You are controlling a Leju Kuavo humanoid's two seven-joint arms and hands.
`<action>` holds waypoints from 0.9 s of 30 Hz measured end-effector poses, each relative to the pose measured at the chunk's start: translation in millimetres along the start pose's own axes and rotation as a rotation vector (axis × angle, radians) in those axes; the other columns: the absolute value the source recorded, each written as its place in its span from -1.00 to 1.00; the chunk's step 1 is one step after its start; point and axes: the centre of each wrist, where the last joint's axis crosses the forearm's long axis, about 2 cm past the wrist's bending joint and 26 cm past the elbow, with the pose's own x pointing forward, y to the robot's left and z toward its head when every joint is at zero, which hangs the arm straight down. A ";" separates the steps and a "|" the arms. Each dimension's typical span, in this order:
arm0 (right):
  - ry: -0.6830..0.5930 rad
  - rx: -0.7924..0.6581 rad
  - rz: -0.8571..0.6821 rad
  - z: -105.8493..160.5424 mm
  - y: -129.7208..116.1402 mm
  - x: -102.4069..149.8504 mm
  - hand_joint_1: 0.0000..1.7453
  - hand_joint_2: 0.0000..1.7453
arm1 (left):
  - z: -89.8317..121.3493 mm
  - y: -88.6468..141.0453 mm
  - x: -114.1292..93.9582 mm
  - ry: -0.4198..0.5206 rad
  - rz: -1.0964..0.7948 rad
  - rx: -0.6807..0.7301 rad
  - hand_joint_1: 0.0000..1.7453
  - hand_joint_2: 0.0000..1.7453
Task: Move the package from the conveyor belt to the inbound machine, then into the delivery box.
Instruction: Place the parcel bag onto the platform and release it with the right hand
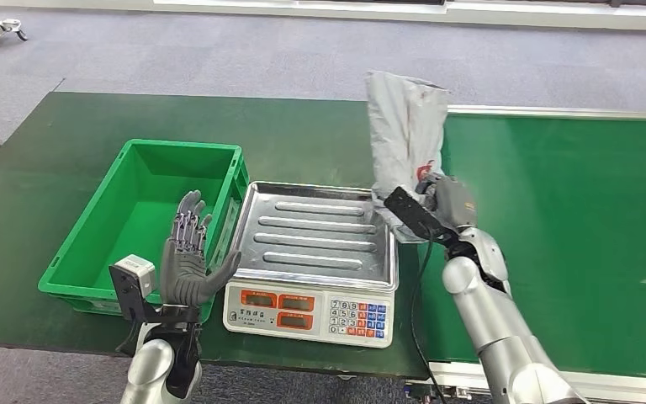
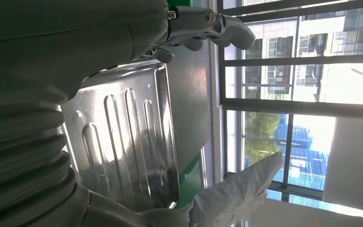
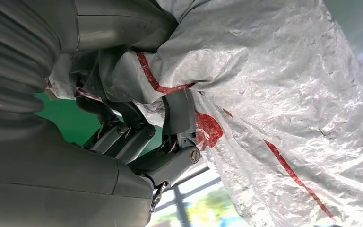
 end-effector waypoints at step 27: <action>-0.413 0.114 -0.034 44.9 55.9 122.4 -1.00 1.00 | 5.1 16.5 3.7 -0.009 -0.080 0.057 -1.00 1.00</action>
